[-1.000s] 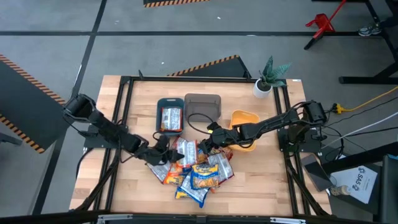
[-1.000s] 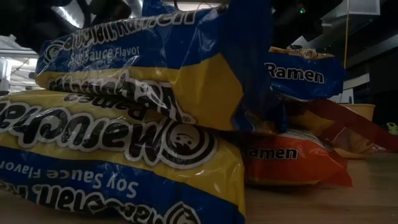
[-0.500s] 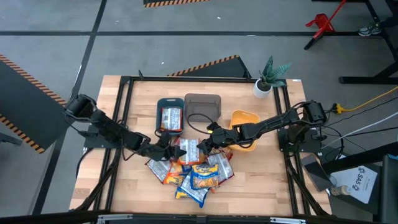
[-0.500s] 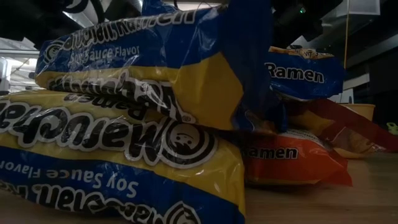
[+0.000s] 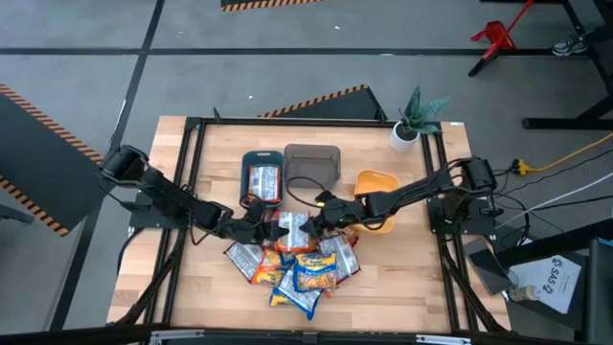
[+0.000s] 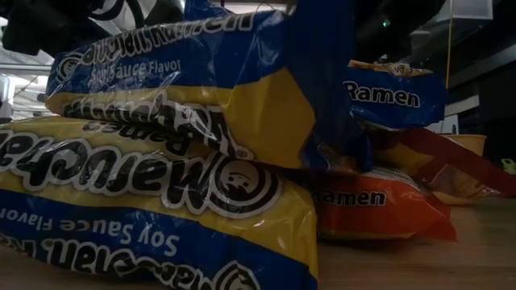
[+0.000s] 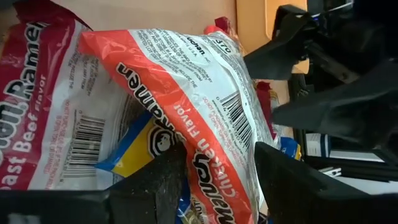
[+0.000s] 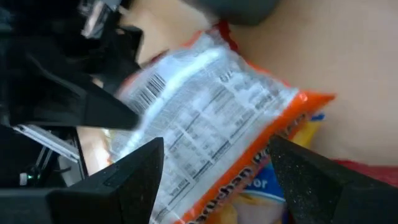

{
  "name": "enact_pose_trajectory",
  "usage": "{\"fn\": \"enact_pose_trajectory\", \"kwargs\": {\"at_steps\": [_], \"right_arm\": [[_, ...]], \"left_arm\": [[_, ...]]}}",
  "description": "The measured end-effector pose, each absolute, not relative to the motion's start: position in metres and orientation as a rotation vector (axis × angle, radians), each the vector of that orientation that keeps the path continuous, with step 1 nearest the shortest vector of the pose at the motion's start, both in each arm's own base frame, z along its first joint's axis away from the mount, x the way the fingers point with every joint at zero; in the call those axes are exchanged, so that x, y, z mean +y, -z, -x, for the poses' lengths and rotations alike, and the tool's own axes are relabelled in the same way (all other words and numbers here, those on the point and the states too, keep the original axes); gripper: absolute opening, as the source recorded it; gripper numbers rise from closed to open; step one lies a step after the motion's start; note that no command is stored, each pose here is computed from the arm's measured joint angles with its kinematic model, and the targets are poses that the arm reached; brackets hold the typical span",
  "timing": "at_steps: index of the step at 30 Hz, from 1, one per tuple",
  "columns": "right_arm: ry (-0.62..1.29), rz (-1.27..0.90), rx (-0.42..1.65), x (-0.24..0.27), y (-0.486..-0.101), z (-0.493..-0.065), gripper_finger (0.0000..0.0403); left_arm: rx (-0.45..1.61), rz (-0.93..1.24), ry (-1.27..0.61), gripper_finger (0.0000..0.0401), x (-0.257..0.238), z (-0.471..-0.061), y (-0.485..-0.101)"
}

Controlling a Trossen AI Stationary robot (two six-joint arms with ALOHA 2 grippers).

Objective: Sort Maruchan noodles
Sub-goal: Put the orange noodle pack into the blue bin

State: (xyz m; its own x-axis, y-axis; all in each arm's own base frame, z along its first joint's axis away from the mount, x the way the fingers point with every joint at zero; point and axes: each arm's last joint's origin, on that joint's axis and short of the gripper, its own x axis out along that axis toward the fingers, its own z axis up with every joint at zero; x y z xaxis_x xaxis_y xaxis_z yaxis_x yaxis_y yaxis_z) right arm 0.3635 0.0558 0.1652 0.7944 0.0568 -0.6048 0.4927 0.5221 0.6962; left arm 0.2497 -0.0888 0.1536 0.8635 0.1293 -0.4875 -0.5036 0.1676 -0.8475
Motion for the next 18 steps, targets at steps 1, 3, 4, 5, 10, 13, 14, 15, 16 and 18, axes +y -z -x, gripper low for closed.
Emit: {"fn": "enact_pose_trajectory", "kwargs": {"at_steps": [1, 3, 4, 5, 10, 13, 14, 15, 16, 18], "right_arm": [[0.263, -1.01, 0.619, 0.057, -0.163, -0.365, 0.028], [0.241, -1.018, 0.617, 0.058, -0.161, -0.37, 0.028], [0.233, -1.02, 0.625, 0.058, -0.161, -0.371, 0.028], [0.225, -1.015, 0.629, 0.058, -0.162, -0.372, 0.028], [0.208, -0.98, 0.631, 0.059, -0.168, -0.375, 0.028], [0.197, -0.967, 0.62, 0.059, -0.172, -0.378, 0.028], [0.194, -0.96, 0.619, 0.059, -0.173, -0.378, 0.028], [0.192, -0.956, 0.62, 0.059, -0.173, -0.378, 0.028], [0.191, -0.955, 0.621, 0.059, -0.173, -0.378, 0.028], [0.185, -0.957, 0.625, 0.06, -0.173, -0.378, 0.028]], "left_arm": [[0.342, 1.334, -0.461, 0.0186, -0.089, -0.25, -0.153], [0.356, 1.334, -0.459, 0.0186, -0.089, -0.25, -0.151], [0.357, 1.336, -0.456, 0.0186, -0.089, -0.251, -0.151], [0.362, 1.337, -0.454, 0.0186, -0.089, -0.251, -0.15], [0.373, 1.344, -0.453, 0.0186, -0.09, -0.251, -0.149], [0.367, 1.351, -0.442, 0.0186, -0.09, -0.252, -0.15], [0.361, 1.353, -0.442, 0.0186, -0.09, -0.252, -0.15], [0.349, 1.352, -0.447, 0.0186, -0.09, -0.252, -0.15], [0.341, 1.35, -0.452, 0.0184, -0.09, -0.252, -0.15], [0.325, 1.356, -0.445, 0.0181, -0.09, -0.253, -0.152]]}}
